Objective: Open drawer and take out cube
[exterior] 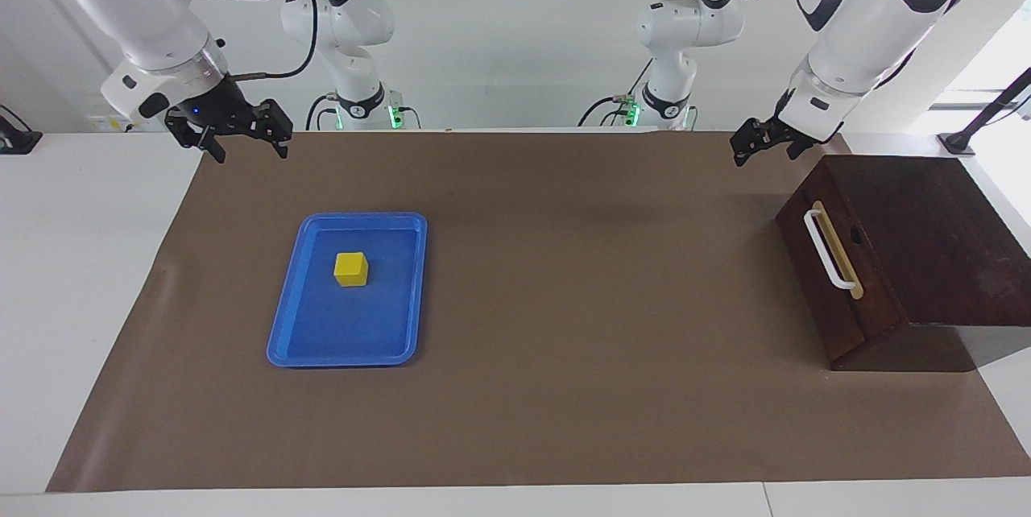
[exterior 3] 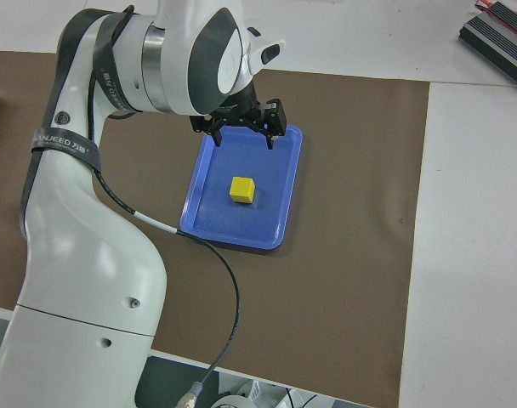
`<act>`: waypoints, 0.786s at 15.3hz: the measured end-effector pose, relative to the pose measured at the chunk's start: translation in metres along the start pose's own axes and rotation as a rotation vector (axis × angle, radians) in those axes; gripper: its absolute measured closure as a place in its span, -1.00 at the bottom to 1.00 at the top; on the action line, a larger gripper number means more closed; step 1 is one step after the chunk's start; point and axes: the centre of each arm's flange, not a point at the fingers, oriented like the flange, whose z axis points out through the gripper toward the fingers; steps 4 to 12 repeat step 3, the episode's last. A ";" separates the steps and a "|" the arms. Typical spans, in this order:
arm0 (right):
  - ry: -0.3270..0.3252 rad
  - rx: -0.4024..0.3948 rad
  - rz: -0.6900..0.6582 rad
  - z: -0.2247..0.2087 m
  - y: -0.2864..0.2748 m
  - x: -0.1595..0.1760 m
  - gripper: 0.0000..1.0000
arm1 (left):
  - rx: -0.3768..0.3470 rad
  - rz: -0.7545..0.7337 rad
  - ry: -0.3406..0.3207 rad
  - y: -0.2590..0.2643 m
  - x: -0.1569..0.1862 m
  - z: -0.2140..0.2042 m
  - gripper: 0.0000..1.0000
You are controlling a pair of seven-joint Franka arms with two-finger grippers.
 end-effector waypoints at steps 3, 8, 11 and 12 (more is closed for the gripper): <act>0.002 -0.010 0.000 0.000 0.000 0.000 -1.00 | 0.000 0.001 0.000 0.000 0.000 0.000 -1.00; 0.002 -0.010 0.000 0.000 0.000 0.000 -1.00 | 0.000 0.001 0.000 0.000 0.000 0.000 -1.00; 0.002 -0.010 0.000 0.000 0.000 0.000 -1.00 | 0.000 0.001 0.000 0.000 0.000 0.000 -1.00; 0.002 -0.010 0.000 0.000 0.000 0.000 -1.00 | 0.000 0.001 0.000 0.000 0.000 0.000 -1.00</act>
